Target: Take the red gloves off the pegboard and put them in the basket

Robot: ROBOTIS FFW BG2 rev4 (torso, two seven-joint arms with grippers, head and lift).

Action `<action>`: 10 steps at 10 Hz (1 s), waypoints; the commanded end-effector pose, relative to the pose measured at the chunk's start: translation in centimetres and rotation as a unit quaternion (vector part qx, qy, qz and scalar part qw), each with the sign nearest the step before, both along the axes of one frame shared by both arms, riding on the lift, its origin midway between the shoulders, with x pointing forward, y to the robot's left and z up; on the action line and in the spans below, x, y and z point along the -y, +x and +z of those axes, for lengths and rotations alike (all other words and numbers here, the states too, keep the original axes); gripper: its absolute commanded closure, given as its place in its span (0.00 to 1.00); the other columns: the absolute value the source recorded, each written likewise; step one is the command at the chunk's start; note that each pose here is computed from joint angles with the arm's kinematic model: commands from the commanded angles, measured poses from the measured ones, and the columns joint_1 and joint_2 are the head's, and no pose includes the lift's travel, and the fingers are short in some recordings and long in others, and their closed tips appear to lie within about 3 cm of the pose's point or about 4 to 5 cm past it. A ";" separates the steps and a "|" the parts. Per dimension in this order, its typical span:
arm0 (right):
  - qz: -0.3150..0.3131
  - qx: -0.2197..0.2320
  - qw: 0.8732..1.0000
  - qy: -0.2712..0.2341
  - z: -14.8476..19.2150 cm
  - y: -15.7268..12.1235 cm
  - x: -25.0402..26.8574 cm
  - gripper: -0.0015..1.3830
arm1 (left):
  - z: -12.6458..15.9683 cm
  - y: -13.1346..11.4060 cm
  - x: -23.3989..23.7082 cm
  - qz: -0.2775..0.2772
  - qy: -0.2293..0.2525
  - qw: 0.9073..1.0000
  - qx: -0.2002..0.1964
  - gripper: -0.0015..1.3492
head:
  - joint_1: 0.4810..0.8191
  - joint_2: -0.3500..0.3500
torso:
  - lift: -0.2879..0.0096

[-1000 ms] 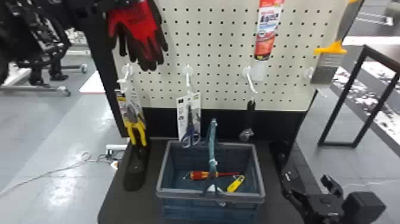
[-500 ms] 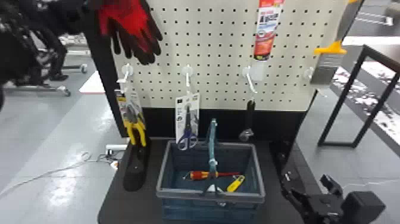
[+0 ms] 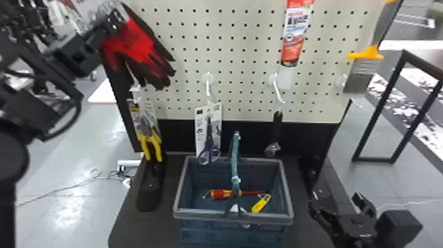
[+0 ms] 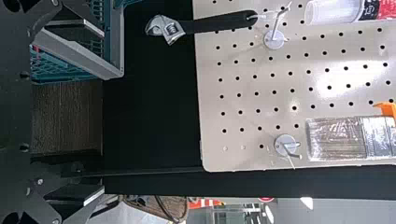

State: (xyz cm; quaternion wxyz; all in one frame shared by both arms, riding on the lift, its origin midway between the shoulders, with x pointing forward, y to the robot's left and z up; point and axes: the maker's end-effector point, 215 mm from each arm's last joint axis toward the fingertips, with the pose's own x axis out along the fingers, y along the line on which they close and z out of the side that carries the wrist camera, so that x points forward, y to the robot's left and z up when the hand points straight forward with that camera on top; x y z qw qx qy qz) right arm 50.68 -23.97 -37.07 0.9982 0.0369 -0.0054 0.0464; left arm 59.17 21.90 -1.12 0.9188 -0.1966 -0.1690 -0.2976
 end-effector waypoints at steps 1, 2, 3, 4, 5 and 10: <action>0.001 0.000 1.000 -0.001 0.0 0.0 0.0 0.10 | -2.5 0.5 1.4 -0.024 -0.042 0.999 -0.016 0.90 | 0.20 0.50 | 0.63; 0.001 0.001 1.000 -0.001 0.1 0.0 0.0 0.10 | -4.1 0.8 3.1 -0.051 -0.061 0.996 -0.030 0.90 | 0.20 0.50 | 0.63; 0.002 0.001 1.000 -0.001 0.0 0.0 0.0 0.10 | -5.3 0.8 4.4 -0.068 -0.082 0.994 -0.038 0.90 | 0.20 0.50 | 0.63; 0.002 0.001 1.000 -0.001 0.0 0.0 0.0 0.10 | -7.1 1.1 5.3 -0.075 -0.097 0.991 -0.054 0.90 | 0.20 0.50 | 0.63; 0.002 0.001 1.000 0.000 0.0 0.0 0.0 0.10 | -8.8 1.2 6.5 -0.091 -0.115 0.987 -0.069 0.90 | 0.20 0.50 | 0.63; 0.004 0.001 1.000 0.002 0.0 -0.1 -0.1 0.10 | -14.7 0.5 10.7 -0.098 -0.140 0.979 -0.107 0.90 | 0.20 0.50 | 0.63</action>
